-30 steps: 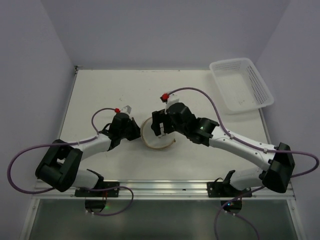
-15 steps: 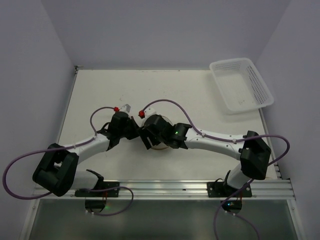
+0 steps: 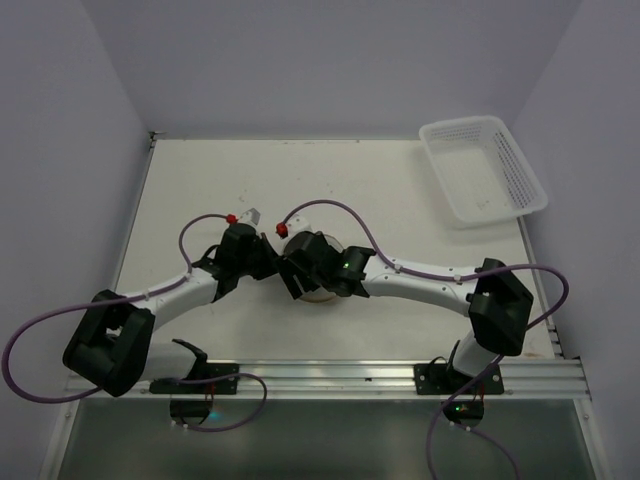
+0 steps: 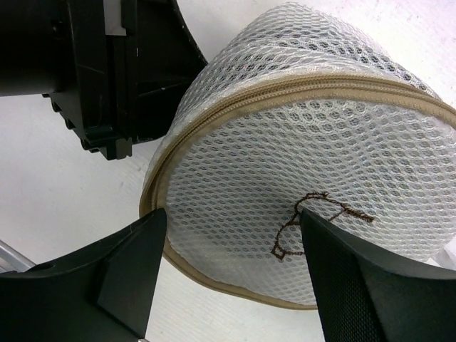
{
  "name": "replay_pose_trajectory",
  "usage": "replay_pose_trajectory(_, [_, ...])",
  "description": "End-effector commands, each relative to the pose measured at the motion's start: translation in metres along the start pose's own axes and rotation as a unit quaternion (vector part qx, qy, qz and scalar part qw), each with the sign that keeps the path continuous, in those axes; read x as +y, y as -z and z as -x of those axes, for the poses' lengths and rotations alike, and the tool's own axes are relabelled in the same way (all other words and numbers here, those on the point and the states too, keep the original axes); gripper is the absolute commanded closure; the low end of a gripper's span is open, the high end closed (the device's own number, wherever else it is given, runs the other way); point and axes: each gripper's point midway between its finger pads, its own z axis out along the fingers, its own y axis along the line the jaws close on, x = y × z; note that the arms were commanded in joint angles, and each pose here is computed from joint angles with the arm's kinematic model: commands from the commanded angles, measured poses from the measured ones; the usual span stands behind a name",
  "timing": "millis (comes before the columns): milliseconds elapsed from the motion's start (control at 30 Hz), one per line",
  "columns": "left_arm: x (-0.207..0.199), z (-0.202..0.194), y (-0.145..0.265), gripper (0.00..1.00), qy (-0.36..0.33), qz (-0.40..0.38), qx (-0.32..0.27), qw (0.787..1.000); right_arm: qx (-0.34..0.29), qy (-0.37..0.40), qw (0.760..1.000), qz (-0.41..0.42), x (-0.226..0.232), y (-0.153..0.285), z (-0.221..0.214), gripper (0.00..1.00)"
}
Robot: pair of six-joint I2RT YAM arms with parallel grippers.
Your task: Unzip the laundry bag and remove the bra
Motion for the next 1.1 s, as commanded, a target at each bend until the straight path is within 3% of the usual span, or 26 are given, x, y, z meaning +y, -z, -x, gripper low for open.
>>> replay_pose_trajectory(0, [-0.017,0.013,0.007,1.00,0.004,-0.022,-0.022,1.000,-0.020,-0.017,1.000,0.000,0.007,0.003,0.017,0.21])
replay_pose_trajectory(433, [-0.015,0.009,0.009,1.00,0.026,-0.019,-0.019,0.999,-0.018,-0.038,0.999,0.006,0.014,0.002,0.017,0.12])
replay_pose_trajectory(867, [-0.018,0.003,0.016,1.00,0.045,-0.024,-0.014,0.999,0.007,-0.064,0.995,-0.081,-0.009,-0.021,-0.005,0.16])
replay_pose_trajectory(1000, [-0.022,-0.002,0.022,1.00,0.056,-0.034,-0.011,0.998,0.009,-0.072,0.992,-0.102,-0.016,-0.023,-0.010,0.29])
replay_pose_trajectory(1067, [-0.018,-0.004,0.023,1.00,0.059,-0.029,-0.012,0.998,0.005,-0.080,0.991,-0.108,-0.022,-0.021,-0.010,0.44])
